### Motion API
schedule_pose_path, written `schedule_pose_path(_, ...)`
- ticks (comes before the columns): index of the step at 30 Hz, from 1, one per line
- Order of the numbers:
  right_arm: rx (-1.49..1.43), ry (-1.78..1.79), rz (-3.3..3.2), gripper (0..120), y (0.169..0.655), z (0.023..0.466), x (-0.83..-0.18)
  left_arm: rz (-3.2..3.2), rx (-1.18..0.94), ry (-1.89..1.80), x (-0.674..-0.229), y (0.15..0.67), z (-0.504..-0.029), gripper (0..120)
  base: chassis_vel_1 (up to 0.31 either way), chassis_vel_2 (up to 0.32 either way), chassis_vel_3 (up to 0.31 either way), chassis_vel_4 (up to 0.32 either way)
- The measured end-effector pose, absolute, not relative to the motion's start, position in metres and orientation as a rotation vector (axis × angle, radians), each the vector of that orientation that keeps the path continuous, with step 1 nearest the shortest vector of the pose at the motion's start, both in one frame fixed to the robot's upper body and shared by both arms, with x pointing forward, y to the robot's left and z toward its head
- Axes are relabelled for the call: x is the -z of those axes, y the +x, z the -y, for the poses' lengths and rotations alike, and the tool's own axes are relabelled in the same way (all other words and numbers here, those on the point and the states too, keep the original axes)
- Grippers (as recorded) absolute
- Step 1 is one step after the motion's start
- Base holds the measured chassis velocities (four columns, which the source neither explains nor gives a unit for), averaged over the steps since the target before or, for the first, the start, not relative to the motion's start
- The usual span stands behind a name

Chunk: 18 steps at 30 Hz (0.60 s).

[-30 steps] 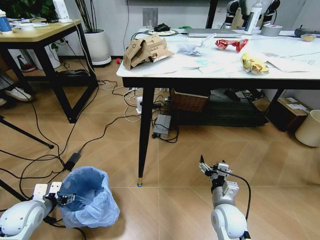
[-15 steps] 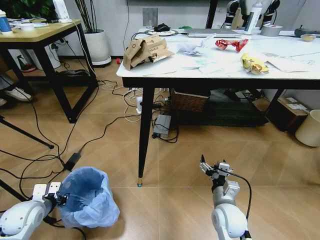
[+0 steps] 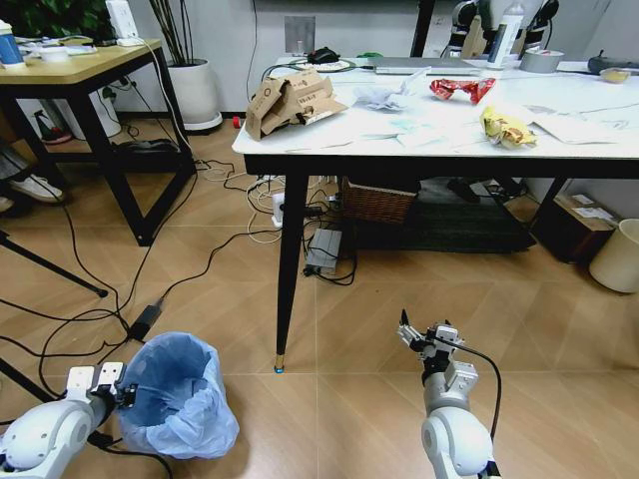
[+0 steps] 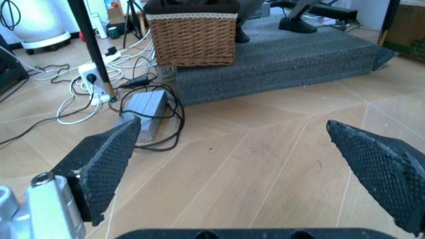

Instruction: Pick up the trash bin and place the trash from the table into it.

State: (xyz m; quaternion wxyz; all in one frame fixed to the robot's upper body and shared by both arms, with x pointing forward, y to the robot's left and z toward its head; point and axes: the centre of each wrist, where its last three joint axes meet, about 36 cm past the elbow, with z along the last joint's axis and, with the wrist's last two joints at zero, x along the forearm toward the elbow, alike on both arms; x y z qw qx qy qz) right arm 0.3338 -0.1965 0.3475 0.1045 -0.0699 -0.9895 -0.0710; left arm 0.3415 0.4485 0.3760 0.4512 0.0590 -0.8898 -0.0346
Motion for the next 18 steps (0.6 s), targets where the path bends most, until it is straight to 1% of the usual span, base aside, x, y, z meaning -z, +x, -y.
schedule_pose_path(6,0.211,-0.207,2.922,100,0.333,0.196,-0.35,2.225,0.068,0.139,-0.383,0.341,-0.438,0,0.0,0.0,0.0,0.0)
schedule_pose_path(10,0.198,-0.21,2.928,100,0.33,0.199,-0.355,2.283,0.051,0.101,-0.402,0.34,-0.416,0,0.0,0.0,0.0,0.0)
schedule_pose_path(18,0.179,-0.231,2.932,100,0.328,0.207,-0.357,2.33,0.029,0.063,-0.421,0.338,-0.4,0,0.0,0.0,0.0,0.0)
